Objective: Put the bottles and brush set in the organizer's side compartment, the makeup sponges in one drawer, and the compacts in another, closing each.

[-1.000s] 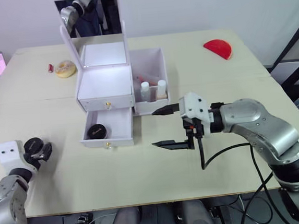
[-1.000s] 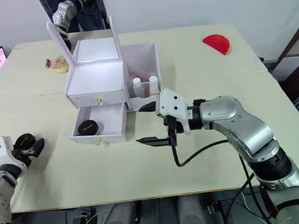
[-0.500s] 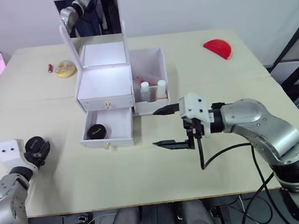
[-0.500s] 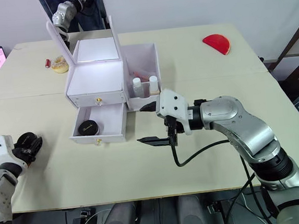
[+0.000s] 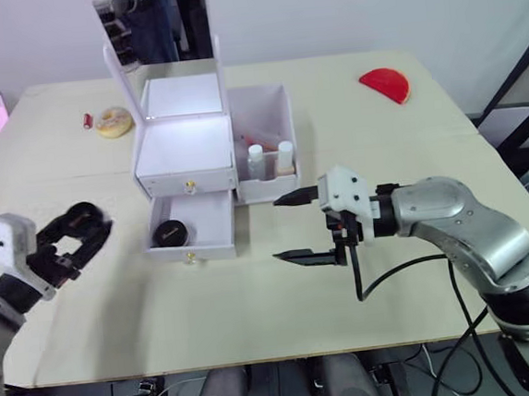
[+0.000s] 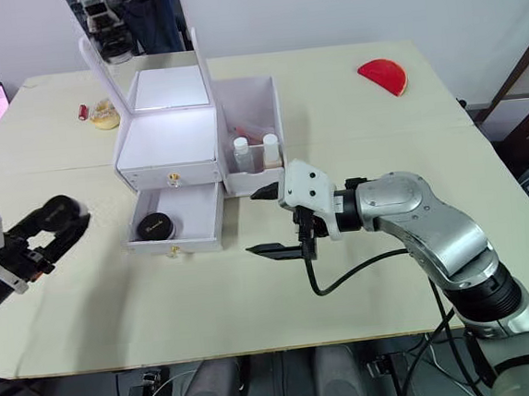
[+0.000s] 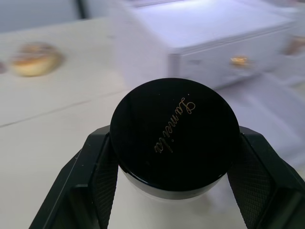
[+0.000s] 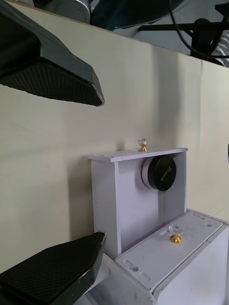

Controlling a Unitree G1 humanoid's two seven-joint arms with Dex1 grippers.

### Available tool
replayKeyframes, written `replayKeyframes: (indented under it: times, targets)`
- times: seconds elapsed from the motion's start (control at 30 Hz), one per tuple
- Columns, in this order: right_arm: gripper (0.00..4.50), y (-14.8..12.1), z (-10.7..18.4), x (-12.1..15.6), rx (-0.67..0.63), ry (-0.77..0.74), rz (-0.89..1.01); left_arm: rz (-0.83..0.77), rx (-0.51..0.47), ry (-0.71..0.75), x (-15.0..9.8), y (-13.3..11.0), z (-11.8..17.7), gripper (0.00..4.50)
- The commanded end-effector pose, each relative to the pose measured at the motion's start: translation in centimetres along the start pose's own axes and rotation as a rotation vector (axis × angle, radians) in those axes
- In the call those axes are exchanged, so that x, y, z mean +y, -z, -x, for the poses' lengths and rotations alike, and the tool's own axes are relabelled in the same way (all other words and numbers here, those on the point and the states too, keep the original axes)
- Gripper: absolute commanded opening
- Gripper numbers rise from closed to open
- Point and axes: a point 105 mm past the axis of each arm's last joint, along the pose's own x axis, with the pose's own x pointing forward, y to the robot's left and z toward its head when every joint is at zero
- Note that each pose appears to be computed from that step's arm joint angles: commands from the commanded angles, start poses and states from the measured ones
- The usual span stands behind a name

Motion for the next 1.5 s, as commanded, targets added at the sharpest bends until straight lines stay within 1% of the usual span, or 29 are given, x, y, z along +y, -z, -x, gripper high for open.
replayKeyframes:
  times: [0.03,0.1,0.17,0.27,0.37,0.6,1.07,1.13,1.17,1.2,1.37,1.5]
  targets:
    - [4.50,-0.6,0.1,0.0,-0.010,0.010,0.044,-0.041,0.005,0.210,-3.2,-1.1,-2.1,2.67]
    - [4.50,-0.6,0.1,-0.1,-0.009,0.016,0.044,-0.054,-0.011,0.289,-4.5,-1.6,-4.0,2.67]
    - [4.50,-0.7,0.1,-0.1,-0.010,0.022,0.045,-0.061,-0.001,0.355,-5.6,-1.3,-5.5,2.67]
    - [4.50,-1.0,0.2,-0.1,-0.011,0.029,0.047,-0.075,0.038,0.406,-6.2,0.0,-6.8,2.67]
    - [4.50,-1.4,0.5,-0.1,-0.017,0.037,0.047,-0.087,0.065,0.430,-6.1,0.9,-7.8,2.67]
    - [4.50,-2.3,1.1,-0.1,-0.034,0.059,0.036,-0.116,0.079,0.444,-5.8,1.3,-8.8,2.67]
    - [4.50,-2.6,0.9,-0.2,-0.042,0.068,0.023,-0.138,0.088,0.419,-5.2,1.8,-9.8,2.67]
    - [4.50,-2.6,0.9,-0.2,-0.043,0.070,0.022,-0.135,0.076,0.415,-5.2,1.7,-9.9,3.69]
    - [4.50,-2.5,0.8,-0.1,-0.042,0.071,0.021,-0.133,0.074,0.418,-5.3,1.7,-10.0,4.00]
    - [4.50,-2.5,0.8,-0.1,-0.041,0.071,0.020,-0.129,0.074,0.420,-5.3,1.7,-10.0,4.47]
    - [4.50,-2.3,0.8,-0.1,-0.038,0.073,0.016,-0.116,0.069,0.401,-4.8,1.2,-9.7,4.47]
    - [4.50,-2.2,0.8,-0.1,-0.034,0.075,0.015,-0.111,0.060,0.377,-3.8,0.2,-8.6,4.47]
